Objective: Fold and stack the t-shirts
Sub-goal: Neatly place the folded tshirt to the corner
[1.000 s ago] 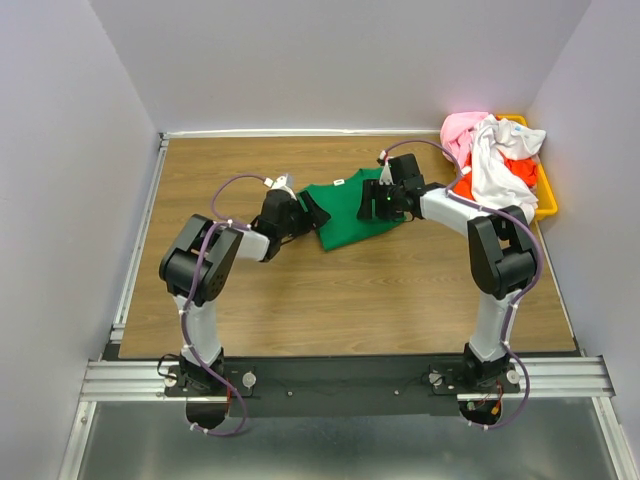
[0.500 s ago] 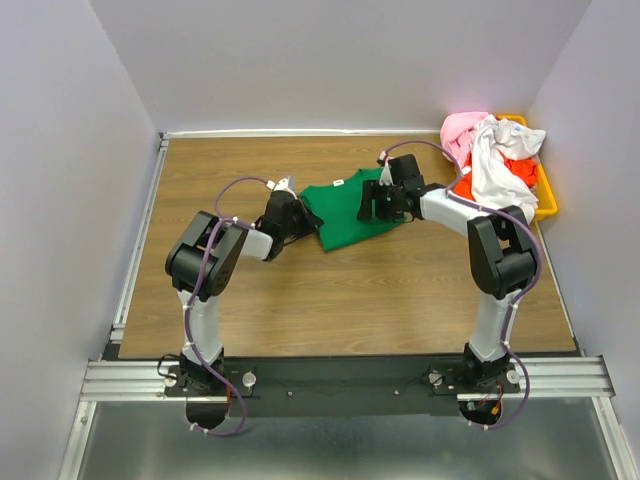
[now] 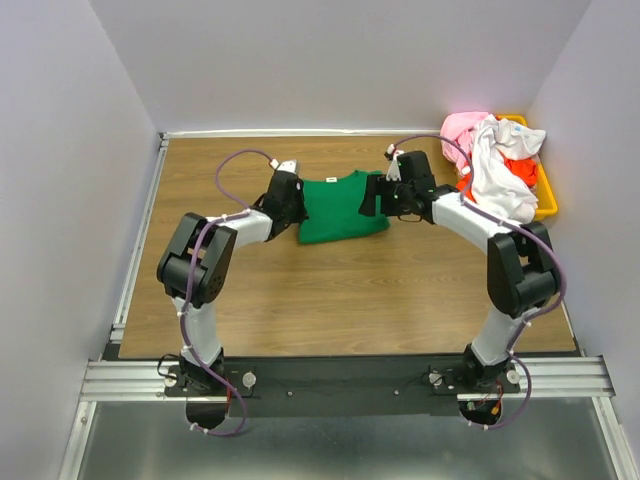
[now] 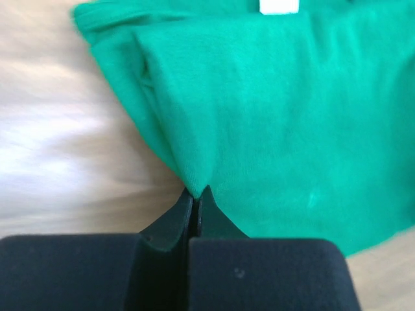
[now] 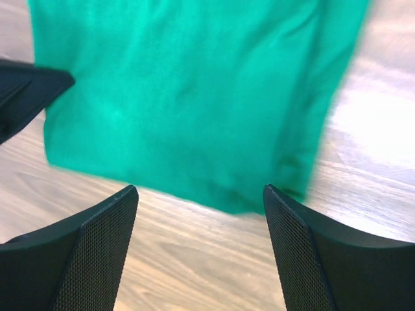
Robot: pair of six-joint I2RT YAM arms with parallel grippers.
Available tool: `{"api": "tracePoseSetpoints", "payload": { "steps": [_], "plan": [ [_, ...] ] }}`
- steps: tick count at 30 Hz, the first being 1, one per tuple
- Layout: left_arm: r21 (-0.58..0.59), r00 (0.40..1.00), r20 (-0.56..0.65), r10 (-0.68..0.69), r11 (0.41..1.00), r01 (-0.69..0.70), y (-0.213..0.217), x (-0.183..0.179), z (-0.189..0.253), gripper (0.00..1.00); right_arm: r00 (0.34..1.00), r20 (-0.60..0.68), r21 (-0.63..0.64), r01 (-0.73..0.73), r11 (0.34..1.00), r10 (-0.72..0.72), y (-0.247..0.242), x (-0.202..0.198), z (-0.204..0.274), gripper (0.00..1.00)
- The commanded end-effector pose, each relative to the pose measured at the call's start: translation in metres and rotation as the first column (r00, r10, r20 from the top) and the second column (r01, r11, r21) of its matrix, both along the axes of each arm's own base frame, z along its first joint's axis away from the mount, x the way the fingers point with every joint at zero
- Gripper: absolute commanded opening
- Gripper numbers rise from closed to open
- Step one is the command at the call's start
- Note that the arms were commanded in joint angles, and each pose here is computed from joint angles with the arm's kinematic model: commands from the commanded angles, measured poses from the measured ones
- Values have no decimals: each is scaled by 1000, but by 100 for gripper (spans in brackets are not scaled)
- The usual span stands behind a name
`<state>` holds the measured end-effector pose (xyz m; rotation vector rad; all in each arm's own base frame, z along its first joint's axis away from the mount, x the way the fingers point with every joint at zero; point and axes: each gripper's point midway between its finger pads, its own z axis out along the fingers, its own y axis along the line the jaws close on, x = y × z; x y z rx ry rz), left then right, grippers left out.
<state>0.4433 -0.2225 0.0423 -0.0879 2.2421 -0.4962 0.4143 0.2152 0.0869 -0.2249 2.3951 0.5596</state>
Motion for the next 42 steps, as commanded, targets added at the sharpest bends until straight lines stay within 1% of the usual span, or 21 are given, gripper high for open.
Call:
{"api": "tracePoseSetpoints", "payload": {
  "steps": [1, 2, 5, 10, 16, 18, 20, 22, 24, 25, 29, 33, 35, 36, 37, 42],
  "plan": [
    [274, 998, 23, 56, 960, -61, 59, 16, 15, 0, 997, 62, 2, 41, 999, -41, -6, -1, 27, 86],
    [319, 998, 27, 60, 945, -66, 69, 19, 15, 0, 996, 80, 12, 44, 999, -45, -7, -2, 37, 86],
    [372, 995, 31, 91, 923, -96, 94, 30, 21, 0, 991, 118, 15, 60, 998, -61, -11, -3, 54, 87],
    [413, 990, 34, 139, 900, -141, 137, 49, 26, 0, 980, 173, 0, 95, 996, -93, -21, -3, 74, 88],
    [534, 982, 58, 180, 825, -183, 201, 78, 36, 0, 973, 204, -6, 113, 994, -109, -28, -9, 84, 89],
    [551, 980, 74, 184, 812, -194, 215, 91, 42, 0, 972, 205, -11, 115, 993, -110, -30, -11, 84, 89],
    [579, 978, 76, 196, 789, -203, 240, 99, 44, 0, 971, 212, -14, 118, 993, -112, -33, -15, 85, 89],
    [588, 971, 89, 223, 775, -232, 264, 111, 50, 0, 972, 205, -14, 118, 993, -113, -35, -20, 82, 89],
    [601, 974, 103, 203, 767, -224, 270, 123, 55, 0, 970, 211, -11, 125, 992, -120, -37, -23, 85, 89],
    [604, 968, 108, 225, 759, -243, 287, 126, 56, 0, 969, 213, -10, 127, 992, -122, -37, -24, 86, 89],
    [637, 962, 112, 249, 725, -262, 326, 139, 57, 0, 967, 223, -6, 128, 992, -124, -39, -26, 90, 89],
    [654, 959, 96, 267, 709, -263, 351, 148, 50, 0, 968, 222, 11, 115, 993, -114, -36, -28, 93, 89],
    [660, 956, 110, 271, 699, -274, 362, 154, 55, 0, 969, 221, 8, 113, 994, -112, -36, -28, 92, 89],
    [662, 958, 96, 269, 702, -263, 364, 155, 48, 0, 969, 219, 5, 114, 993, -113, -36, -28, 91, 89],
    [663, 955, 111, 276, 695, -278, 372, 159, 55, 0, 970, 212, 2, 118, 993, -116, -37, -27, 87, 89],
    [676, 952, 121, 281, 679, -286, 389, 171, 58, 0, 974, 198, -2, 111, 994, -109, -35, -27, 82, 89]
  ]
}}
